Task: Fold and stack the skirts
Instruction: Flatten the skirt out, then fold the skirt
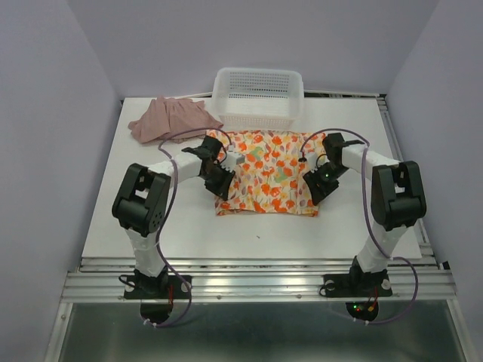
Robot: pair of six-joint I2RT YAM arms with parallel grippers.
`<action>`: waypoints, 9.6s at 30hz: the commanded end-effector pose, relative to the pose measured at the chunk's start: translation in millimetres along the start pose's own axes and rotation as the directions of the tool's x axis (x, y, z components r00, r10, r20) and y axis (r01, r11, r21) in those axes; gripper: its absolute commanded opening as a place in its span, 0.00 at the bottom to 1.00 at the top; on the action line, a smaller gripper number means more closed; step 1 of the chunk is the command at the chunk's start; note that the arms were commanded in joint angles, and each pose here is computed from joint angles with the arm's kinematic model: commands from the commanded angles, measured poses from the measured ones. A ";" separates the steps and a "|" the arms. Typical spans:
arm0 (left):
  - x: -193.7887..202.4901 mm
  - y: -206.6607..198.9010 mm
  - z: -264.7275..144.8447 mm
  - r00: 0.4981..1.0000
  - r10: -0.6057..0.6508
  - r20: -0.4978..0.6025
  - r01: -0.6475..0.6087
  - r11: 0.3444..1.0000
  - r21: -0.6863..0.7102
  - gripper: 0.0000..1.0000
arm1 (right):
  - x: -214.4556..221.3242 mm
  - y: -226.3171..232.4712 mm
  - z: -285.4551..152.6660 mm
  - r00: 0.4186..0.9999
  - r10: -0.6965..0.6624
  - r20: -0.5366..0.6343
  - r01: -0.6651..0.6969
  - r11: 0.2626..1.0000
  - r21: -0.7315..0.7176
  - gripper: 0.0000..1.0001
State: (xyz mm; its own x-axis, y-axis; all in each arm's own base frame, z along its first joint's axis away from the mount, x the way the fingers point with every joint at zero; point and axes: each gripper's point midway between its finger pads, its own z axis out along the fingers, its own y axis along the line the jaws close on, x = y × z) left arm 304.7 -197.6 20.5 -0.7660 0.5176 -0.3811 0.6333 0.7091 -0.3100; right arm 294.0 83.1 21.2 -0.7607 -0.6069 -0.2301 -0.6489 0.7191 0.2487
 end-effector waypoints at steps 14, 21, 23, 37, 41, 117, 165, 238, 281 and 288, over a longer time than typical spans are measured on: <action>-15.7 -192.2 -72.3 0.875 0.384 0.294 -0.455 0.859 0.235 0.52 | -95.4 -168.8 -85.1 0.969 -0.233 0.081 0.115 0.719 0.685 0.41; -67.5 -137.9 -135.8 0.770 0.356 0.530 -0.374 0.924 -0.078 0.91 | -146.4 -119.0 -127.8 0.941 -0.233 0.246 0.060 0.830 0.555 0.45; -70.5 -116.2 -119.3 0.815 0.335 0.474 -0.336 0.938 -0.085 0.83 | -135.5 -110.1 -114.3 0.955 -0.175 0.241 0.033 0.866 0.498 0.43; -23.5 -12.5 -17.8 0.978 -0.131 0.164 0.103 0.980 0.169 0.41 | -21.3 -93.5 -45.0 1.000 -0.012 0.009 0.007 0.882 0.470 0.43; -3.1 -15.4 -1.4 0.980 -0.181 0.077 0.161 0.964 0.210 0.38 | -22.6 -109.2 -21.8 1.000 -0.011 -0.011 0.015 0.875 0.483 0.43; 20.3 -2.7 -45.8 -0.027 1.000 0.002 -0.959 -0.025 -0.282 0.62 | 50.2 121.9 46.3 0.817 -0.570 -0.088 0.572 0.778 0.261 0.04; -19.8 -79.6 -259.5 0.352 0.900 0.258 -0.639 0.433 -0.636 0.00 | 18.4 263.4 -120.9 0.758 -0.512 0.405 0.616 0.765 -0.187 0.01; 3.9 32.9 -11.4 0.999 -0.021 -0.036 0.020 0.999 -0.038 0.16 | -6.5 86.1 -0.8 0.995 0.101 0.015 -0.083 0.886 -0.457 0.01; 5.5 39.4 -43.2 0.988 -0.152 0.028 0.153 0.988 -0.023 0.30 | -62.4 47.8 -6.2 0.947 0.284 0.150 -0.187 0.867 -0.461 0.44; -22.0 51.8 -23.3 0.986 -0.161 0.049 0.161 0.987 0.004 0.26 | -42.7 77.9 -0.4 0.930 0.358 0.087 -0.243 0.773 -0.585 0.35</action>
State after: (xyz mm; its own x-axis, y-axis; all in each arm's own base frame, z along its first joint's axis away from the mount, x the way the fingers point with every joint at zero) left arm 325.3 -146.1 25.0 -0.8637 0.3952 -0.3128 0.4918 0.7964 -0.3520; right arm 287.2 153.5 40.6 -0.9292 -0.3041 -0.2099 -0.3545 0.5740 0.7381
